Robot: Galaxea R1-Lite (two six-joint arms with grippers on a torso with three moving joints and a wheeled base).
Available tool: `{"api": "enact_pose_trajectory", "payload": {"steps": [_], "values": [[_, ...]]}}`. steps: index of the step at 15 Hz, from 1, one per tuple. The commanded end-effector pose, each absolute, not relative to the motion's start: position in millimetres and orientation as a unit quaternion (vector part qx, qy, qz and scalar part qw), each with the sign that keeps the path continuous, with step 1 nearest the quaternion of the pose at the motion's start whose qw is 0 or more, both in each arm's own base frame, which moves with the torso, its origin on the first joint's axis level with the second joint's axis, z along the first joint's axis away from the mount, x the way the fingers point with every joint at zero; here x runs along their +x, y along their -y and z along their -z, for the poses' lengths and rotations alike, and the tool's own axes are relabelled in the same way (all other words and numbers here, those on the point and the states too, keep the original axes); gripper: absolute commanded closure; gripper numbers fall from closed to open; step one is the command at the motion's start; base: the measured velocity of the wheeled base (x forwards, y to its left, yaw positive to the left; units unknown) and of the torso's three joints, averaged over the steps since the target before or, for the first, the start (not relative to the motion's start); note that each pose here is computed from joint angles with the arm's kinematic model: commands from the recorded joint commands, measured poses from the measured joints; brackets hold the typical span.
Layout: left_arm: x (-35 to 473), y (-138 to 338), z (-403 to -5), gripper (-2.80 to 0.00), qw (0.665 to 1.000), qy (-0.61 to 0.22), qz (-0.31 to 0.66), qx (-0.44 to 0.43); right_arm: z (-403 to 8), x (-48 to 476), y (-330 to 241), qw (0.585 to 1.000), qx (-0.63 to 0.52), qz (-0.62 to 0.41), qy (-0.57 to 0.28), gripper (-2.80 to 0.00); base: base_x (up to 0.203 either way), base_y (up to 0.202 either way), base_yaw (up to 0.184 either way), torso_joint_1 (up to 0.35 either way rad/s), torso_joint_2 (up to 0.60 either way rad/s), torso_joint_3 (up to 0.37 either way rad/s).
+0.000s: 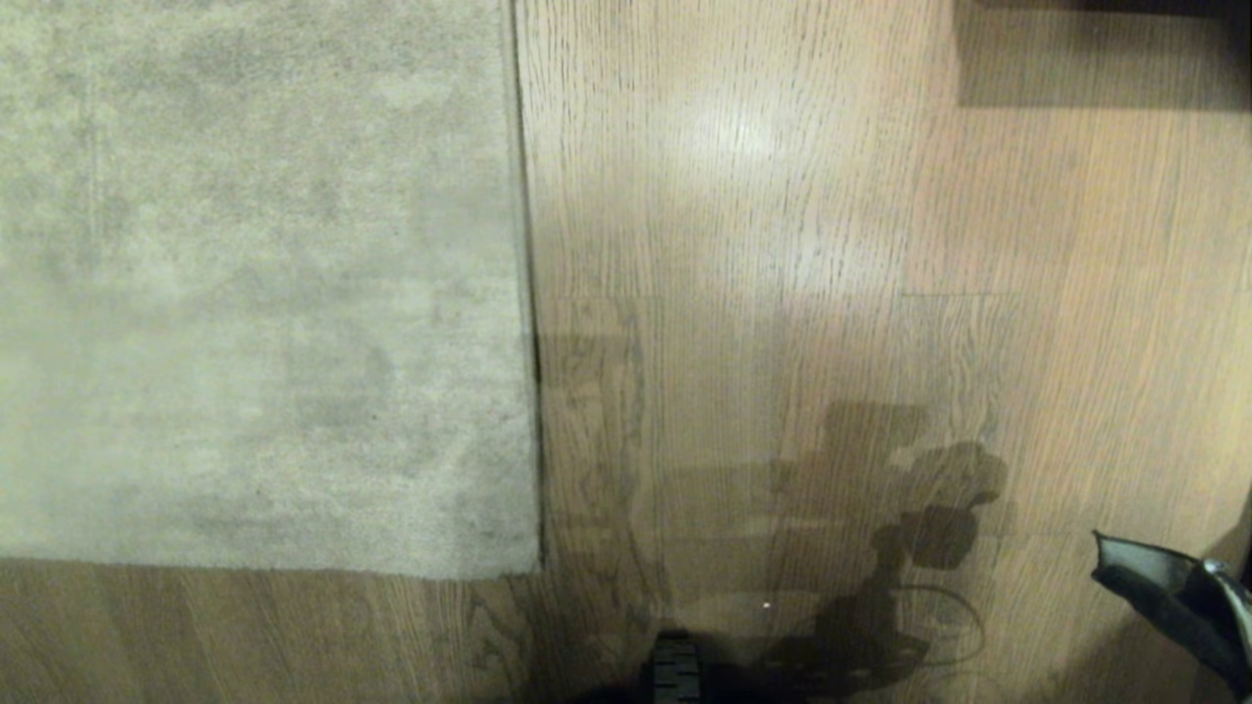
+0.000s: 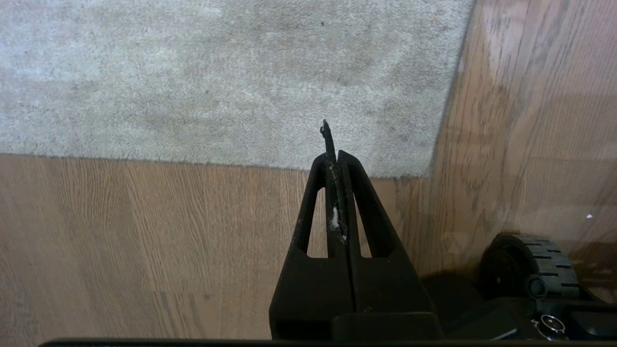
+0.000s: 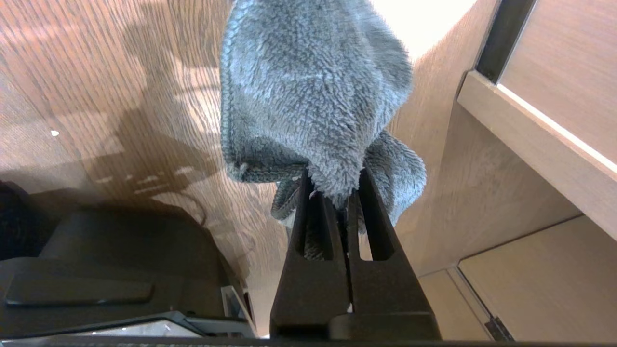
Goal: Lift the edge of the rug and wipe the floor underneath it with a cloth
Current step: Lift up the carpet
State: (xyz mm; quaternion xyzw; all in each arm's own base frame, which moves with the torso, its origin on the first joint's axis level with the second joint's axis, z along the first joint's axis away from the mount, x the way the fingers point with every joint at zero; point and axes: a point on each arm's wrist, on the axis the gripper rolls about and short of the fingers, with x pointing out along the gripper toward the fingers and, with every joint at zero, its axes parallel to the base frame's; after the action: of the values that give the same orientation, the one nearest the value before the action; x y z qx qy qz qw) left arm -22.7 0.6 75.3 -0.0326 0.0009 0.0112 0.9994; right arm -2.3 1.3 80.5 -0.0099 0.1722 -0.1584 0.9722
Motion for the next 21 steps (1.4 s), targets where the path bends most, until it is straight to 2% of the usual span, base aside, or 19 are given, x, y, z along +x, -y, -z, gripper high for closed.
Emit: {"api": "enact_pose_trajectory", "payload": {"steps": [1, 11, 17, 21], "values": [[-22.7, -0.6, -75.4, 0.0, 0.999, -0.001, -0.012, -0.033, -80.1, -2.8, -1.5, 0.973, -0.007, 0.159, -0.169, 0.0, 0.0, 0.0, 0.0, 0.0, 0.0, 0.0], [-22.7, -0.6, -75.4, 0.0, 0.999, -0.001, -0.012, -0.033, -79.9, -2.3, -1.1, 0.973, 0.024, 0.168, -0.158, 0.0, 0.0, 0.0, 0.0, 0.0, 0.0, 0.0], [-22.7, -0.6, -75.4, 0.0, 0.999, -0.001, -0.012, -0.033, -80.2, 2.2, 0.0, 0.984, 0.006, 0.048, -0.174, 0.0, 0.0, 0.0, 0.0, 0.0, 0.0, 0.0], [-22.7, -0.6, -75.4, 0.0, 0.999, -0.001, -0.012, -0.033, -81.3, -0.2, -0.3, 0.991, 0.001, 0.03, -0.129, 0.0, 0.0, 0.0, 0.0, 0.0, 0.0, 0.0]]}}
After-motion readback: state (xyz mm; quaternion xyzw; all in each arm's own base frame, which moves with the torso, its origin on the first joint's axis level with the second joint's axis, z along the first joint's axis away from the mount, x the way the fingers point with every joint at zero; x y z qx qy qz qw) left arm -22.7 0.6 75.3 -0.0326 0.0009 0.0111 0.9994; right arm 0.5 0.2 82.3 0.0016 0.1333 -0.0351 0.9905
